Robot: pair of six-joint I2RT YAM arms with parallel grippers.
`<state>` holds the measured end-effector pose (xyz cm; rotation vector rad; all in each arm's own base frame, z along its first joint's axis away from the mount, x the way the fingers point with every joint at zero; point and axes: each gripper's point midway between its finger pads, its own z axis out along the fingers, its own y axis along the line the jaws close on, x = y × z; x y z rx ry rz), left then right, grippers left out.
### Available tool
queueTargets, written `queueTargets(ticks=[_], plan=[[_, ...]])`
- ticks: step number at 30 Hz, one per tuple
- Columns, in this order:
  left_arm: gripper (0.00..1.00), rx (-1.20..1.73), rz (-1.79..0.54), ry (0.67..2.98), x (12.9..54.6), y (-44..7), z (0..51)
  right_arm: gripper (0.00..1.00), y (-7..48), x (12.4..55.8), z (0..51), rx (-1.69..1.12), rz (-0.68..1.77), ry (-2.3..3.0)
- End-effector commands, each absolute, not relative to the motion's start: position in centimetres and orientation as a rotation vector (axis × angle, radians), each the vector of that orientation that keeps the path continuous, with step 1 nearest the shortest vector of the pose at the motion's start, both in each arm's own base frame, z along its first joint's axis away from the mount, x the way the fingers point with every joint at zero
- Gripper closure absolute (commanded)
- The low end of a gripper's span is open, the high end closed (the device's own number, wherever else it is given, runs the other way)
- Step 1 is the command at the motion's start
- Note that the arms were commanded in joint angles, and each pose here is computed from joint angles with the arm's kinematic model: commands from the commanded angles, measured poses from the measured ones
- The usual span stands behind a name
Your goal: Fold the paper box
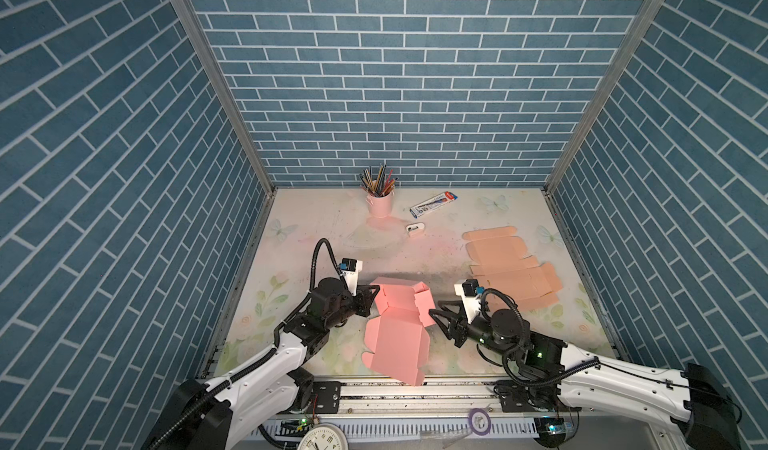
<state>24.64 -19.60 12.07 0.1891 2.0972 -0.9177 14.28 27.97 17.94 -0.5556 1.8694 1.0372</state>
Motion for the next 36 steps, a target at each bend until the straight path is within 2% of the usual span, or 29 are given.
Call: queueTargets(ticks=[1,16,36], plan=[[0.91,0.168,-0.914,2.086,24.9,-19.4,11.7,0.57,28.8,14.8,19.1,-0.551,1.037,1.862],[0.91,0.023,-0.781,2.137,25.8,-18.2,10.6,0.57,31.6,16.8,15.7,-0.538,0.801,2.09],[0.93,-0.048,-0.676,2.135,26.3,-18.7,10.5,0.61,32.9,19.0,13.6,-0.493,0.302,2.248]])
